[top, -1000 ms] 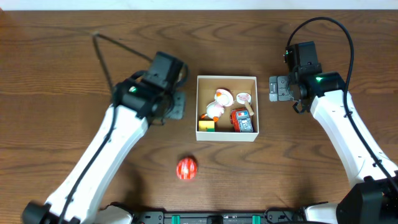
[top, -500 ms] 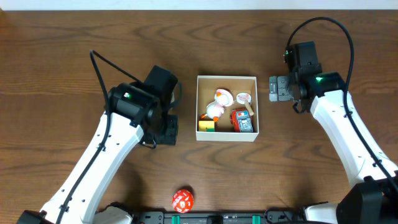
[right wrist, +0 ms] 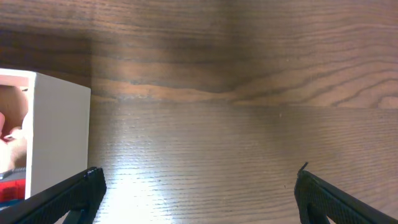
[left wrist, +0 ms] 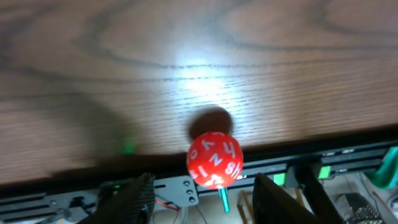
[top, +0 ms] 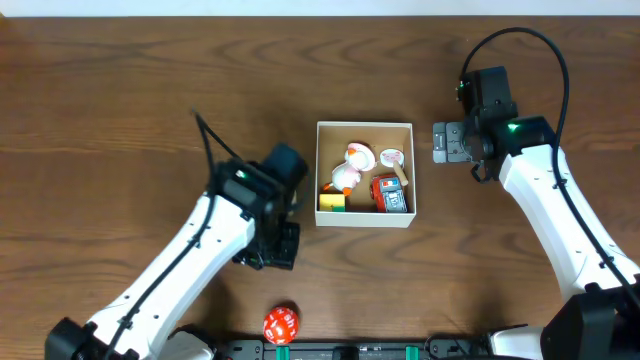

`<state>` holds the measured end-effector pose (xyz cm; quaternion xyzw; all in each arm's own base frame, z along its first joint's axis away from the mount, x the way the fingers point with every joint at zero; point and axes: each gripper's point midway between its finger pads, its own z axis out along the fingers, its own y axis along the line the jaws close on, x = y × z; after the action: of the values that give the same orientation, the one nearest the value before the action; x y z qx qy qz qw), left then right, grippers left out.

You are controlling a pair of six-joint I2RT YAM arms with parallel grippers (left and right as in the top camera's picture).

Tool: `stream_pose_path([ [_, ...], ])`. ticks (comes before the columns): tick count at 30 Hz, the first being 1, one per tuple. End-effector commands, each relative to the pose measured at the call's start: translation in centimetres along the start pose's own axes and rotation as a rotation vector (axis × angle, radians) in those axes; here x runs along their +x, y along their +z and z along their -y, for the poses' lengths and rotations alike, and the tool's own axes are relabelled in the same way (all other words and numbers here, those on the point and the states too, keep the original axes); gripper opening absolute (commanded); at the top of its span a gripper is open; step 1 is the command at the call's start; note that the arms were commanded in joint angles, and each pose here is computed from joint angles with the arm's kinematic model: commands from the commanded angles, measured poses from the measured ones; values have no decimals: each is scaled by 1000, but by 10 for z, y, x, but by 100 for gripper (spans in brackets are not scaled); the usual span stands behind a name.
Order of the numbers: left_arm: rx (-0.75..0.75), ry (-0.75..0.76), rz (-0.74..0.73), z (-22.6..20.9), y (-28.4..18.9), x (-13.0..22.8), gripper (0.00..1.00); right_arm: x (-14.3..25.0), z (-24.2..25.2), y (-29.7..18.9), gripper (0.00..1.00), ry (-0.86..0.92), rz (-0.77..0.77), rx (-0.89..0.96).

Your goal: Pack container

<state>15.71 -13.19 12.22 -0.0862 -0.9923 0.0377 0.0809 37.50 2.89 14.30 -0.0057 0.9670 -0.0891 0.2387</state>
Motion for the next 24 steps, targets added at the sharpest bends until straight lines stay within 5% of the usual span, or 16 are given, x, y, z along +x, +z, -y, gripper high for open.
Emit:
stream_pose_path([
  [1, -13, -26, -35, 3, 19, 11, 52, -3, 2, -3, 99, 17, 12, 2],
  [19, -57, -67, -99, -6, 83, 38, 52, -3, 2, -3, 99, 17, 12, 2],
  [24, 5, -34, -124, 9, 87, 45, 63, -3, 2, -3, 99, 17, 12, 2],
])
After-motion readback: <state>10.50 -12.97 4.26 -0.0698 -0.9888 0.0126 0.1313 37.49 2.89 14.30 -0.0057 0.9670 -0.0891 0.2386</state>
